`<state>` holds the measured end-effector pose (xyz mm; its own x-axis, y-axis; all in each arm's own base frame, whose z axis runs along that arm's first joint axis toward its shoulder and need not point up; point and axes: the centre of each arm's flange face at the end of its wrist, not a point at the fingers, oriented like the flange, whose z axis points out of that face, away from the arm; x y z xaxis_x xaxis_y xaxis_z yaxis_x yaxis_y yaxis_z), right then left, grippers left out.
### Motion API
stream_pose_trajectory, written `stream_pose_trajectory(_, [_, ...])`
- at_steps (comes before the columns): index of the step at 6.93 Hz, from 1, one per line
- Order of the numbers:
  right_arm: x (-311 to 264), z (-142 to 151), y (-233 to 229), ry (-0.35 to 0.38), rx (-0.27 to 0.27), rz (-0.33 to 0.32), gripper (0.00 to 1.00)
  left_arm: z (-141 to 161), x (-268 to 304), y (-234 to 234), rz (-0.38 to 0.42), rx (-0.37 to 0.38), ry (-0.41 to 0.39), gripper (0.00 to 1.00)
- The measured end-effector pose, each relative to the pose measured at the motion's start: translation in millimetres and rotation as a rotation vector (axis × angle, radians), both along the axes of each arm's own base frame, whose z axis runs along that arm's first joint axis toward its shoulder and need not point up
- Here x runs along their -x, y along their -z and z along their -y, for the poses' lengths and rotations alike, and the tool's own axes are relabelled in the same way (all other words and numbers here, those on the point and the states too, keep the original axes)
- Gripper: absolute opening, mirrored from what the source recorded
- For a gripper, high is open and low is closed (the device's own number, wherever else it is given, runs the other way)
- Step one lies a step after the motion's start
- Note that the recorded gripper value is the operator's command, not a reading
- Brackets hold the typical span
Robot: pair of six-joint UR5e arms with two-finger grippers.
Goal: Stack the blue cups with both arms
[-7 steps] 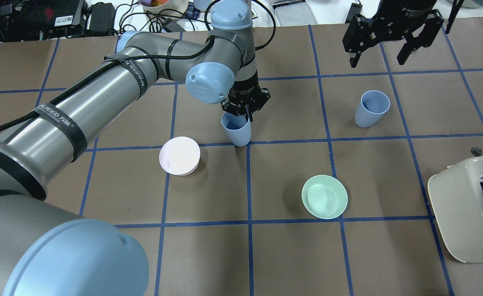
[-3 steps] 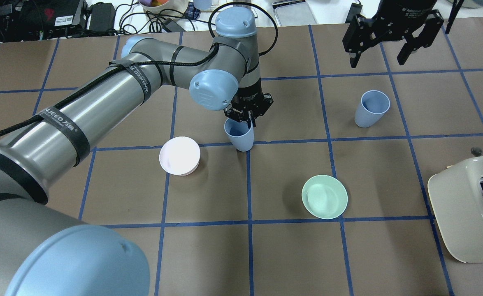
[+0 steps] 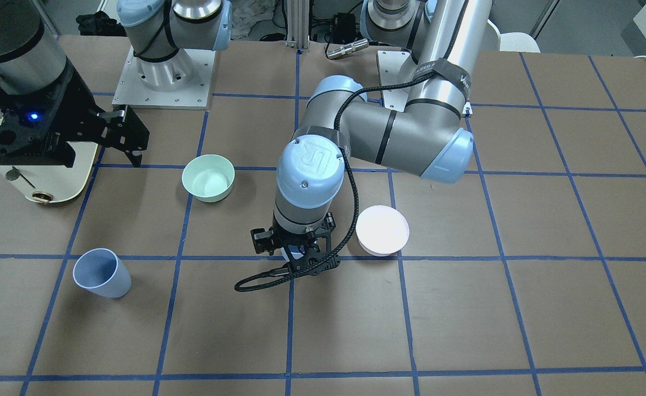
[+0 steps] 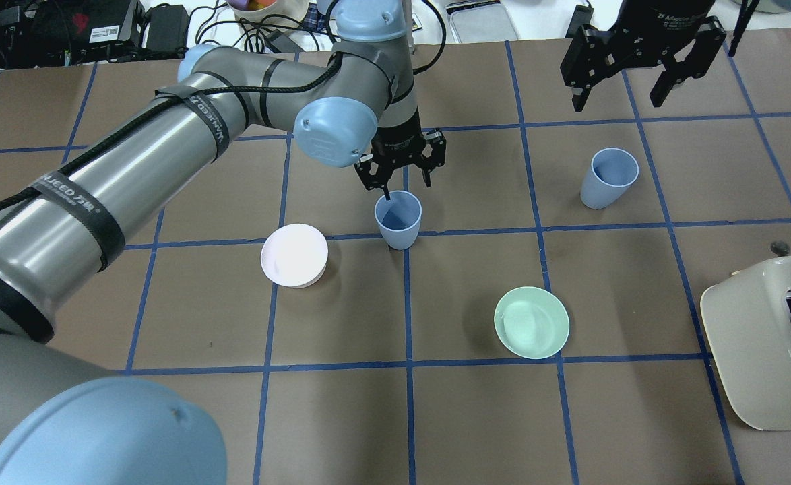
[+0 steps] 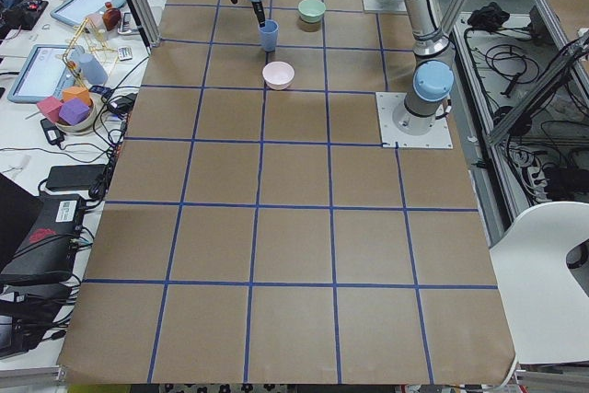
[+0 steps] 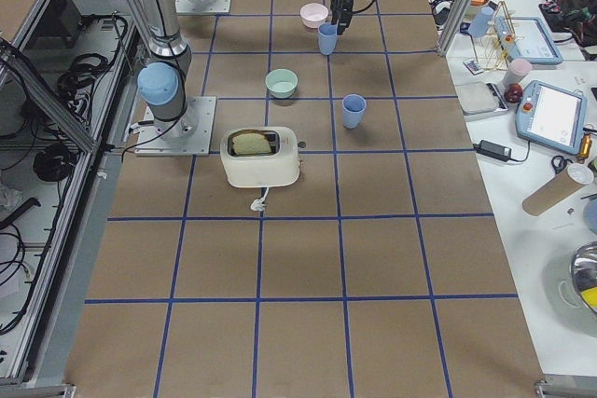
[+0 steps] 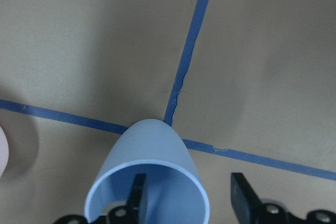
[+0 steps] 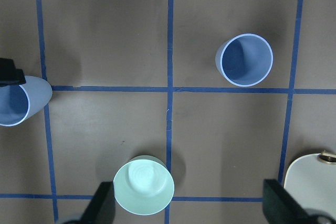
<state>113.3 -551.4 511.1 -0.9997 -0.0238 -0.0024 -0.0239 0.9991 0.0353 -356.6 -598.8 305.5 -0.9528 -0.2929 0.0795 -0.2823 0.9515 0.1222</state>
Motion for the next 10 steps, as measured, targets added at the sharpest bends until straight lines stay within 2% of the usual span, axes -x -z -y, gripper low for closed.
stream_pose_trajectory(1, [-0.1,0.0,0.0,0.000,0.000,0.000,1.00,3.9,-15.4,-40.4,-0.019,0.013,-0.002,1.00])
stream_pose_trajectory(3, [0.0,0.3,0.4,-0.001,-0.001,0.000,1.00,-9.1,-57.2,-139.7,-0.052,0.046,0.143,1.00])
stream_pose_trajectory(5, [2.7,2.6,1.3,-0.005,-0.002,-0.005,1.00,-43.7,-113.0,-215.9,-0.041,0.088,0.257,1.00])
stream_pose_trajectory(7, [18.7,14.4,12.7,0.008,-0.022,-0.029,1.00,-80.9,-176.2,-218.3,0.032,0.050,0.327,1.00])
stream_pose_trajectory(8, [32.0,27.8,27.9,0.019,-0.038,-0.033,1.00,-96.1,-193.4,-208.0,0.049,0.066,0.328,1.00])
stream_pose_trajectory(10, [73.4,60.4,70.0,0.048,-0.060,-0.030,0.99,-107.5,-207.3,-195.3,0.071,0.147,0.319,1.00])
